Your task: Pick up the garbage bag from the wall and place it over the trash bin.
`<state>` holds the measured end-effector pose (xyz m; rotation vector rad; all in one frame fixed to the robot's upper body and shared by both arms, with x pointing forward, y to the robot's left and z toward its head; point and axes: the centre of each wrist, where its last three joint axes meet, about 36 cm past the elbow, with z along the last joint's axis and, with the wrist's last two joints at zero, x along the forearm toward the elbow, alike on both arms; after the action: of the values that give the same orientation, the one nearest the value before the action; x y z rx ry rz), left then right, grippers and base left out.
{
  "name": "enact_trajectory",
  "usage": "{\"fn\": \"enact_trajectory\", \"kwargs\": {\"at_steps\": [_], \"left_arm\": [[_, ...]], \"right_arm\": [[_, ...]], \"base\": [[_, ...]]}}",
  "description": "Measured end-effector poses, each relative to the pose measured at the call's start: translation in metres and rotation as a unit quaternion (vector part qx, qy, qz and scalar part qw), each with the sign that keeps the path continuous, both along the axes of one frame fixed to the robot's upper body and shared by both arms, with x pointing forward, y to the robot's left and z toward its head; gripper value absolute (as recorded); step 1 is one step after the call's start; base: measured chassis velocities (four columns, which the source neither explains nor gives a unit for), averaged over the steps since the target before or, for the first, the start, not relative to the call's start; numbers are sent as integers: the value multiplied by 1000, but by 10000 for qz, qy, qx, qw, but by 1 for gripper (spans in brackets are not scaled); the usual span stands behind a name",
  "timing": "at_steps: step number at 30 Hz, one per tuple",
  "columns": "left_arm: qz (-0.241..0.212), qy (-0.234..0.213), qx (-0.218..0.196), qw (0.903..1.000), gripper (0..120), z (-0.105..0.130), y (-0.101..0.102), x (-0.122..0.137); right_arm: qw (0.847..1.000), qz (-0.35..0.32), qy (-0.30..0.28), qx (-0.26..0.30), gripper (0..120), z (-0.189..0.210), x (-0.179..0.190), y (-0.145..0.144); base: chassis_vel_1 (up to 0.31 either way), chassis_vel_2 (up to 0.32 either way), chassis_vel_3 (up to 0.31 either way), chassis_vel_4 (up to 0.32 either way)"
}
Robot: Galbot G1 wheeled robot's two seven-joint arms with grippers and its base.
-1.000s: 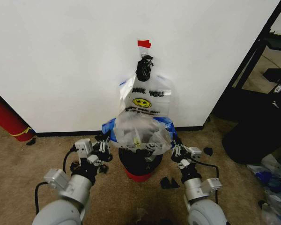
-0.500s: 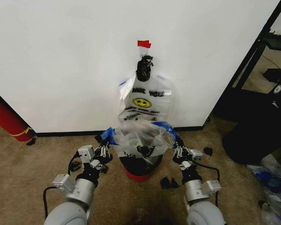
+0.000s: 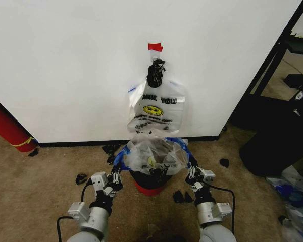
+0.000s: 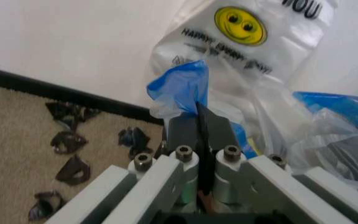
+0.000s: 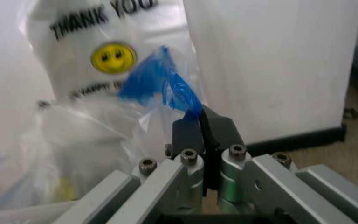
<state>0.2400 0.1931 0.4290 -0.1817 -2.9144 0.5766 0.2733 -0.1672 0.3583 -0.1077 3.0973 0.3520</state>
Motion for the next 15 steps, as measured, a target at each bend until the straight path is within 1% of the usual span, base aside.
{"fn": "enact_trajectory", "kwargs": {"at_steps": [3, 5, 6, 8, 12, 13, 15], "left_arm": [[83, 192, 51, 9998, 0, -4, 2, -9], [92, 407, 142, 9990, 0, -9, 4, -18], [92, 407, 142, 9990, 0, -9, 4, -18], [70, 550, 218, 9982, 0, -14, 4, -26], [-42, 881, 288, 9957, 0, -28, -4, -35], [-42, 881, 288, 9957, 0, -28, -4, -35], [-106, 1049, 348, 9938, 0, -32, -7, -35]], "right_arm": [[9998, -50, 194, -80, 0, -14, -5, 4], [9992, -83, 371, -135, 0, -19, -9, 6], [9992, -83, 371, -135, 0, -19, -9, 6], [9983, -100, 527, -210, 0, -24, -11, 8], [9958, -131, 837, -356, 0, -29, -10, 9], [9958, -131, 837, -356, 0, -29, -10, 9], [9943, -104, 988, -386, 0, -29, -9, 9]], "base": [[0, 0, 0, 0], [0, 0, 0, 0], [0, 0, 0, 0], [0, 0, 0, 0], [0, 0, 0, 0], [0, 0, 0, 0], [0, 0, 0, 0]]}}
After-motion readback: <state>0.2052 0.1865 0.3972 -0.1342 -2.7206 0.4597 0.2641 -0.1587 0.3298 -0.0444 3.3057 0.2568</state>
